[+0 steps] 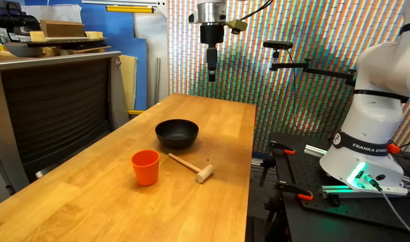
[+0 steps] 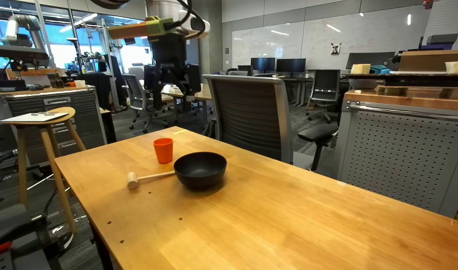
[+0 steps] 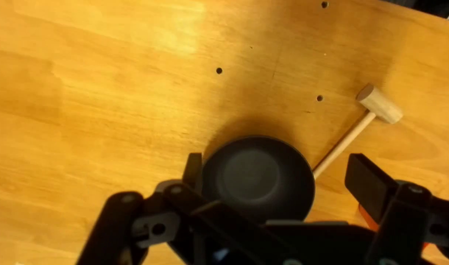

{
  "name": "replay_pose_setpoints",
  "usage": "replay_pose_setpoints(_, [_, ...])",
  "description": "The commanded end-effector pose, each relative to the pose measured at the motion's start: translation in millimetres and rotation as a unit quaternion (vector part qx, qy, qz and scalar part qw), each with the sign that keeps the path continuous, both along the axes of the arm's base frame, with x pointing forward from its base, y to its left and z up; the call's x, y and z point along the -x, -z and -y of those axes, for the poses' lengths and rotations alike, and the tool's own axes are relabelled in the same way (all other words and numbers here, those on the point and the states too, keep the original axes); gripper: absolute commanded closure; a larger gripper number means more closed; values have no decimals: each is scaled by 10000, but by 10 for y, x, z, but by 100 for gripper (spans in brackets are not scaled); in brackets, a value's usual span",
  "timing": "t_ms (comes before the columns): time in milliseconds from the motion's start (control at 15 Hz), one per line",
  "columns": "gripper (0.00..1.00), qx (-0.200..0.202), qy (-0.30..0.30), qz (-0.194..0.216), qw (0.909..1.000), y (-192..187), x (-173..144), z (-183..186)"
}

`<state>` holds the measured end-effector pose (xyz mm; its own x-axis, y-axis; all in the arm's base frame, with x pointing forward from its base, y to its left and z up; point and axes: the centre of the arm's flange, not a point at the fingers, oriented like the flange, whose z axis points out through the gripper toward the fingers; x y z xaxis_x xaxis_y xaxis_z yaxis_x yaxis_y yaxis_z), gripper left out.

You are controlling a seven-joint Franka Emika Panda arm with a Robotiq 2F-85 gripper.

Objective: Place the orange cup inside the black bowl

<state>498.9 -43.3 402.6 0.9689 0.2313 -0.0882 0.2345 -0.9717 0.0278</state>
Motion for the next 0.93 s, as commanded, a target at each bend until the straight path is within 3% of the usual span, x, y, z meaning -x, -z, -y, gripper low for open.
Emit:
replay_pose_setpoints(0, [0,-56,-308,-235,9992,193,-814,-487])
replay_pose_setpoints(333, [0,-109,-1053,-694,9920,726,-1478,-1371])
replay_pose_setpoints(533, [0,-188,-1320,-1176,9841,1071,-1726,-1893])
replay_pose_setpoints(867, [0,-230,-1619,-1320,9777,1472,-2085,-2463])
